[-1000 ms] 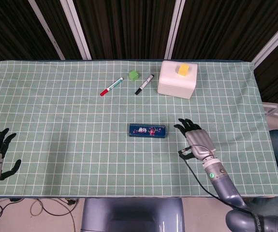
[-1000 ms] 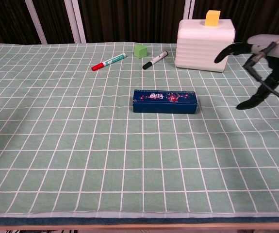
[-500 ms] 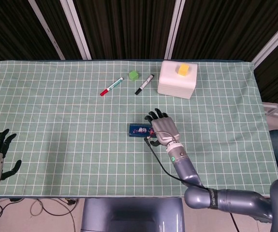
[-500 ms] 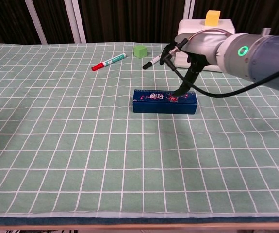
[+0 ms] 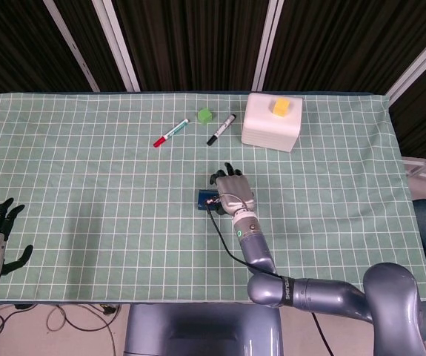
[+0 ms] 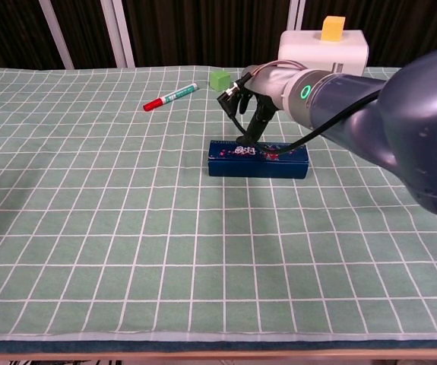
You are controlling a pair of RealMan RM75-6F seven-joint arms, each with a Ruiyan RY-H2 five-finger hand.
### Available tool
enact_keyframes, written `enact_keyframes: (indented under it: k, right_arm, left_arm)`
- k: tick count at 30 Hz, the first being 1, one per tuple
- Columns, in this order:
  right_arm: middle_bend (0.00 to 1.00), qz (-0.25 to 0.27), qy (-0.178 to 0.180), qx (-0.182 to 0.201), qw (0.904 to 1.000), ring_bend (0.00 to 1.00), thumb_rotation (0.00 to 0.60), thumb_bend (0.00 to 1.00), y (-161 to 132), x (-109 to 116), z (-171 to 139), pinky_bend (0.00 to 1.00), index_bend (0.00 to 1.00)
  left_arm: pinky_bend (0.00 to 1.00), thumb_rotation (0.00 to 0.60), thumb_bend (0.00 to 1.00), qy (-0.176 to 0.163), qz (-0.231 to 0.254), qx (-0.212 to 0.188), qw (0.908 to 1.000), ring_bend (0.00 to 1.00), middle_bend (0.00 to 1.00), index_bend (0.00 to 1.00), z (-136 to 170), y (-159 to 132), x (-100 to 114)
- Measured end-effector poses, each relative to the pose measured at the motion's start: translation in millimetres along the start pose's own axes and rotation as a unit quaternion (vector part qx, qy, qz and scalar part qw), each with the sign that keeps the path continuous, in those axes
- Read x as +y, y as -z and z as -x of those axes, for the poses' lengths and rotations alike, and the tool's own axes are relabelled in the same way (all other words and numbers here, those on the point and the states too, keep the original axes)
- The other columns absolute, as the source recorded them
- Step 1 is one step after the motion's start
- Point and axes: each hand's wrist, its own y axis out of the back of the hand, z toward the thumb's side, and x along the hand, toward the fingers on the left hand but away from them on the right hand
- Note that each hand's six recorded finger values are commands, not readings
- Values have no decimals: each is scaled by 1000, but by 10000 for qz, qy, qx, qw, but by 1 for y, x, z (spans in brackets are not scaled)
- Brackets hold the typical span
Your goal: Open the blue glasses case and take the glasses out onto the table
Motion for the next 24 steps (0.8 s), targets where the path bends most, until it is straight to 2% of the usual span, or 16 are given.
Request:
enact_keyframes:
  k: [8, 19, 24]
  right_arm:
    - [250, -206, -80, -214, 9995, 51, 600, 298, -12, -9, 5, 186, 331]
    - [254, -533, -115, -486, 9973, 50, 600, 292, -25, -7, 9, 186, 331]
    - [254, -536, -238, -665, 9961, 50, 600, 293, -27, -7, 13, 186, 331]
  left_arm:
    - [0, 600, 307, 39, 30, -4, 10000, 0, 0, 97, 0, 0, -1]
    - [0, 600, 307, 118, 81, -5, 9999, 0, 0, 97, -1, -1, -2]
    - [0, 600, 307, 137, 117, -17, 9998, 0, 0, 97, -1, -1, -2]
